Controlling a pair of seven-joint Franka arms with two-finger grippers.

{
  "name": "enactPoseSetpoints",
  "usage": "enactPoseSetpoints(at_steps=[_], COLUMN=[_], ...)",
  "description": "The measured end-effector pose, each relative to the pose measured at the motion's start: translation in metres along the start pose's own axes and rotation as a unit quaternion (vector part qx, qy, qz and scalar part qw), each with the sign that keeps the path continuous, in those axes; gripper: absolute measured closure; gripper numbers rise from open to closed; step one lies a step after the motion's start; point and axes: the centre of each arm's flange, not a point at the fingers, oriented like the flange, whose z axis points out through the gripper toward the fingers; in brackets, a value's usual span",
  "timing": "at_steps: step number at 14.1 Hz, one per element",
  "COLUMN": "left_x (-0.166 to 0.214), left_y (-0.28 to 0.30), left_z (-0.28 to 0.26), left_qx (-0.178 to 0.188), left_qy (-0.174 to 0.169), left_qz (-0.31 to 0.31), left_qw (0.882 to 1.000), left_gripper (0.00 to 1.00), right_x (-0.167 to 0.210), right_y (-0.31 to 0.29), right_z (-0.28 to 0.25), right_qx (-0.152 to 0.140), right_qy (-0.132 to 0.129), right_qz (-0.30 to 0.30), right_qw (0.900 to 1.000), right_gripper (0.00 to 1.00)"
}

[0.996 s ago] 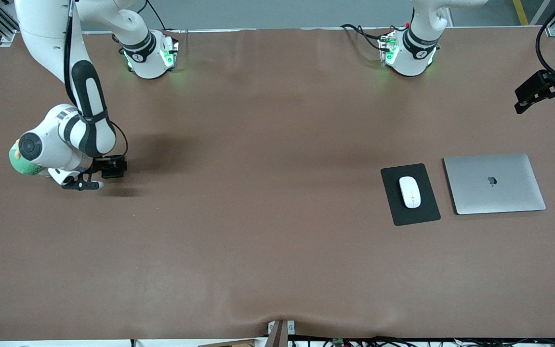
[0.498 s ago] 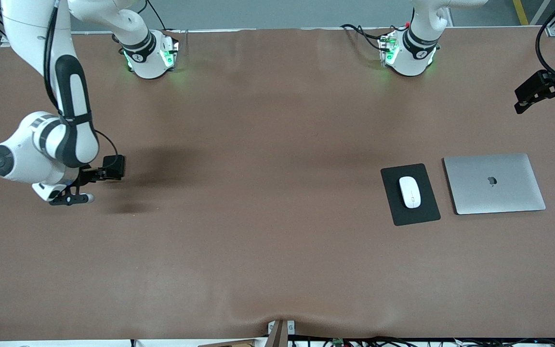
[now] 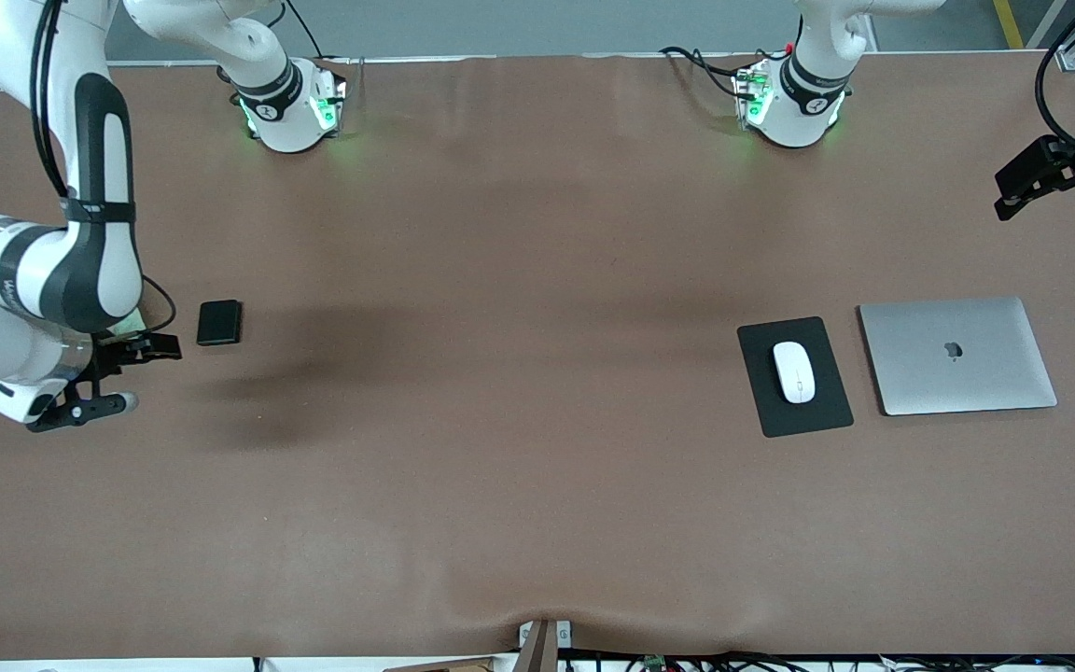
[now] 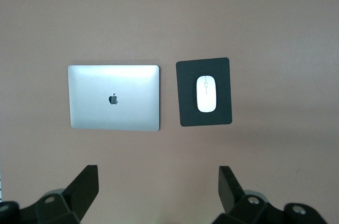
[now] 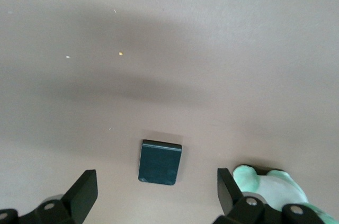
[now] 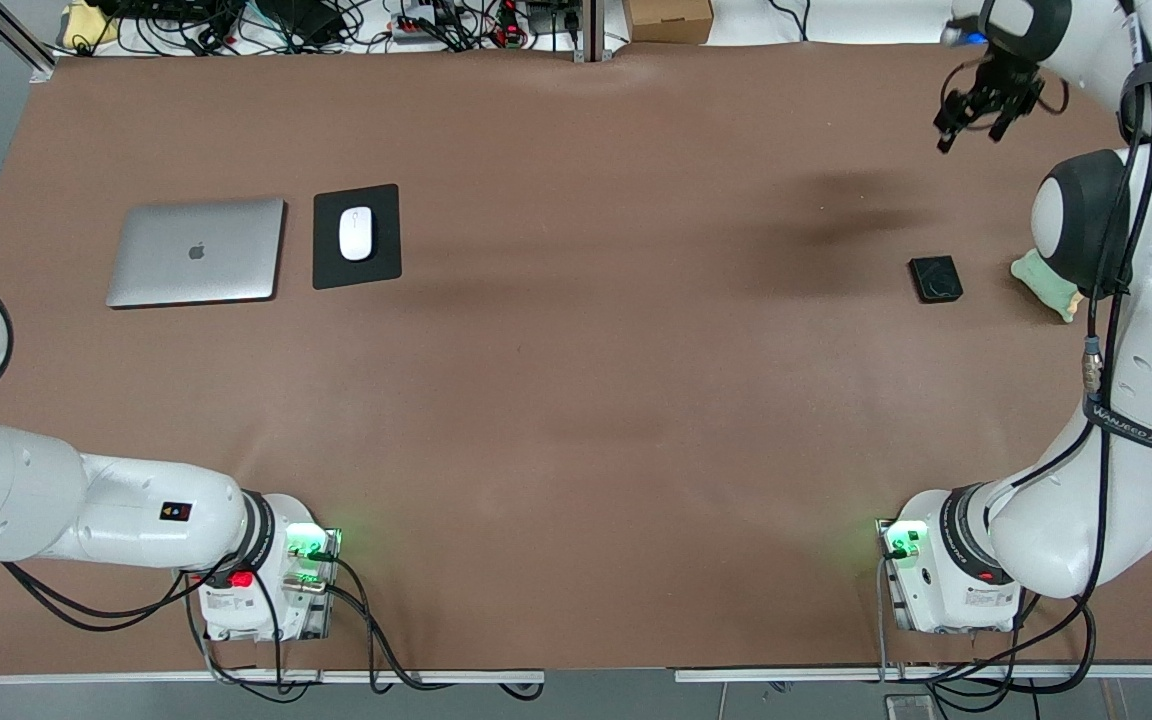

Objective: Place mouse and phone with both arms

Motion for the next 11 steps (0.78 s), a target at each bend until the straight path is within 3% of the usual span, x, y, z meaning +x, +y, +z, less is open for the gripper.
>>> enactPoseSetpoints(at_steps=[3, 5, 9, 11], left_x=[0.000, 0.000, 0.000, 0.000], left_y=[0.000, 0.000, 0.001, 0.003], left_z=[0.001, 0.001, 0.002, 0.003], left_qx=[0.000, 0.000, 0.000, 0.000], left_qy=[-0.001, -0.001, -0.003, -0.003], left_qz=[0.000, 0.001, 0.001, 0.003], left_qw=[1.000, 1.000, 1.000, 1.000], left_gripper=[0.00, 0.00, 0.00, 0.00], right_x=[0.008, 0.011, 0.000, -0.009], right_y=[-0.004, -0.009, 0.006, 0.008], right_z=[-0.037, -0.047, -0.067, -0.091], right_qx=[-0.057, -0.079, -0.072, -0.028], right_qy=[-0.001, -0.006, -0.005, -0.002], right_qz=[-0.028, -0.041, -0.028, -0.024], right_qw=[0.998, 0.996, 0.997, 0.999], right_gripper=[0.00, 0.00, 0.00, 0.00])
